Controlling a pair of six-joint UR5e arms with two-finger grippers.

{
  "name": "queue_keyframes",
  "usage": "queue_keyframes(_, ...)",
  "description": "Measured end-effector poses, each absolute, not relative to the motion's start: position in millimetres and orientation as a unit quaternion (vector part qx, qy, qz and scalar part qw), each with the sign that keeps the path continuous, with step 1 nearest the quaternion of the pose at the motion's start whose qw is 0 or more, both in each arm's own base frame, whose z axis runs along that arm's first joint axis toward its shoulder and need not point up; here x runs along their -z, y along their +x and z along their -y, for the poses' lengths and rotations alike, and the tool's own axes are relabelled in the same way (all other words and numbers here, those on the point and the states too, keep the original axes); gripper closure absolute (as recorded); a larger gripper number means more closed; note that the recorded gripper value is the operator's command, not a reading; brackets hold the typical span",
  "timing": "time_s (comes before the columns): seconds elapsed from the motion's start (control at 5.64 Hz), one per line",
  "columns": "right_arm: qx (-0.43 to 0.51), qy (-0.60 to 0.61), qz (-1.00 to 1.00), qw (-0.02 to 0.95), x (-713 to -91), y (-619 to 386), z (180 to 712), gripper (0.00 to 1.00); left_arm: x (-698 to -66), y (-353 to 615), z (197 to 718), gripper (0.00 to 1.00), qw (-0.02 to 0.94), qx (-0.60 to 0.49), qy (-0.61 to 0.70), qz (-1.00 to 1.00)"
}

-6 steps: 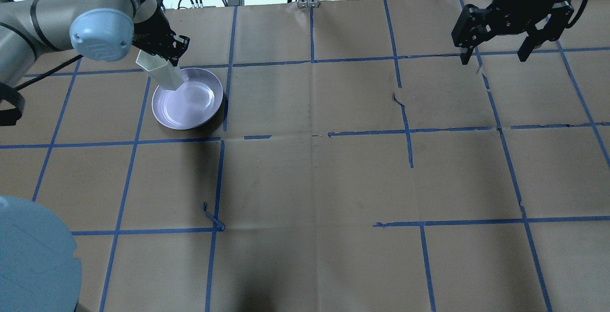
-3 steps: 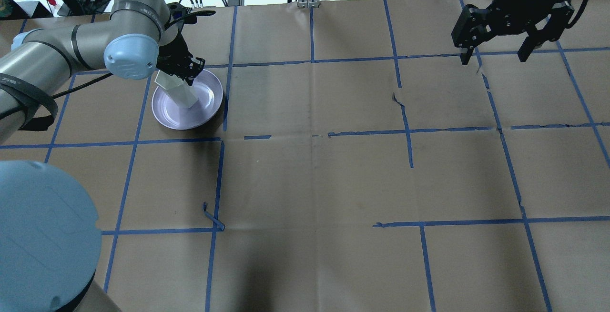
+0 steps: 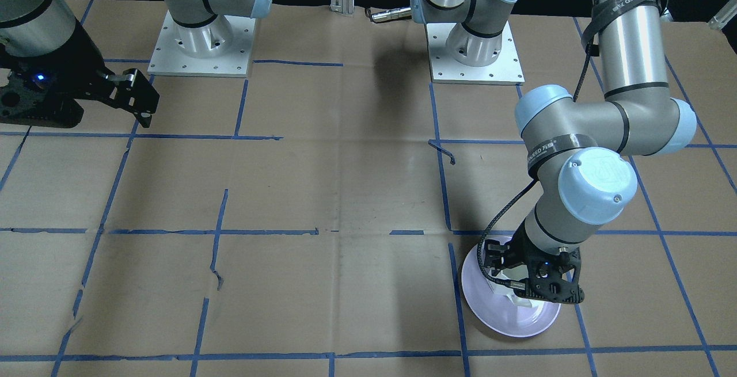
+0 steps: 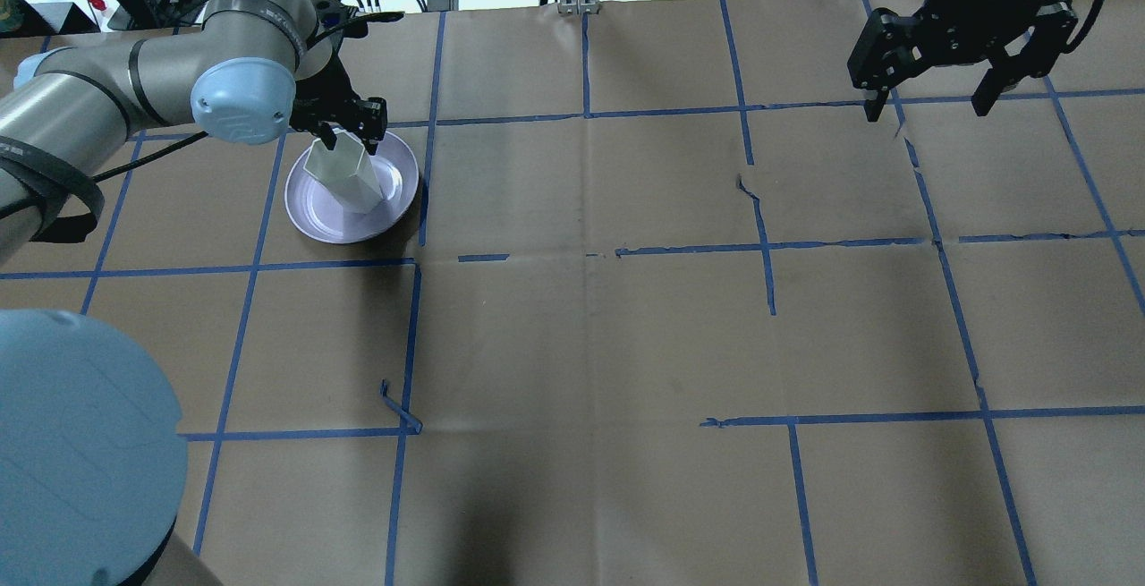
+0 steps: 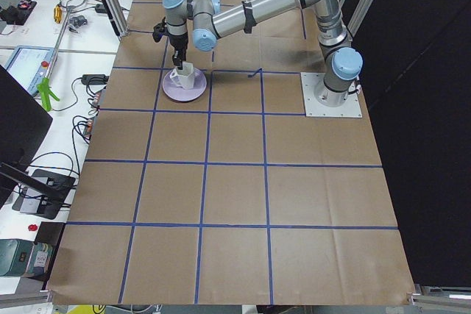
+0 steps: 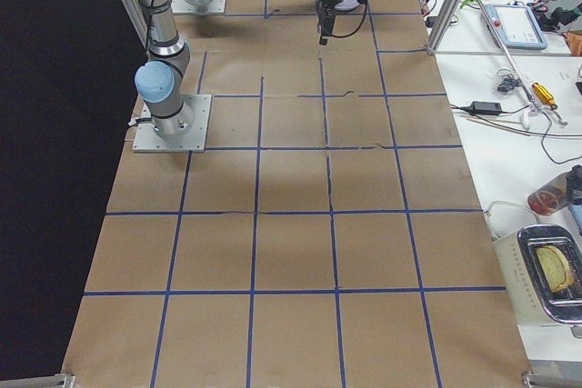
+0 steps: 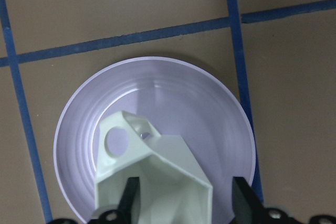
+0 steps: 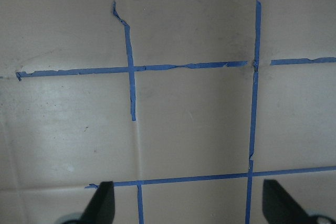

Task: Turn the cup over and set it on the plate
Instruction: 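Open the left gripper and lift it away from the mug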

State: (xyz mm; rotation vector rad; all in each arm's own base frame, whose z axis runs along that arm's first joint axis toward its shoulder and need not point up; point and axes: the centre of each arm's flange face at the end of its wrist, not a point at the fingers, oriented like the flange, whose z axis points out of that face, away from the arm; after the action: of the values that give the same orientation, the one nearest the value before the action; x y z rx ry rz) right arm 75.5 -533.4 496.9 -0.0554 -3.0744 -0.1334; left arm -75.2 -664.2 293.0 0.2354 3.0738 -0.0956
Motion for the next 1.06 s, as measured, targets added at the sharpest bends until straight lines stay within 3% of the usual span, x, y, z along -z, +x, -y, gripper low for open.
queue_keyframes(0.35,0.043,-0.018,0.998,0.032,-497,75,533,0.00,-359,-77,633,0.01,0.028,0.026,0.069,-0.997)
queue_keyframes(0.71,0.043,-0.018,0.998,0.032,-497,75,533,0.00,-437,-99,568,0.01,0.020,-0.001,0.002,-1.000)
queue_keyframes(1.06,0.043,-0.018,0.998,0.032,-497,75,533,0.00,-473,-151,517,0.01,0.020,-0.023,-0.020,-0.999)
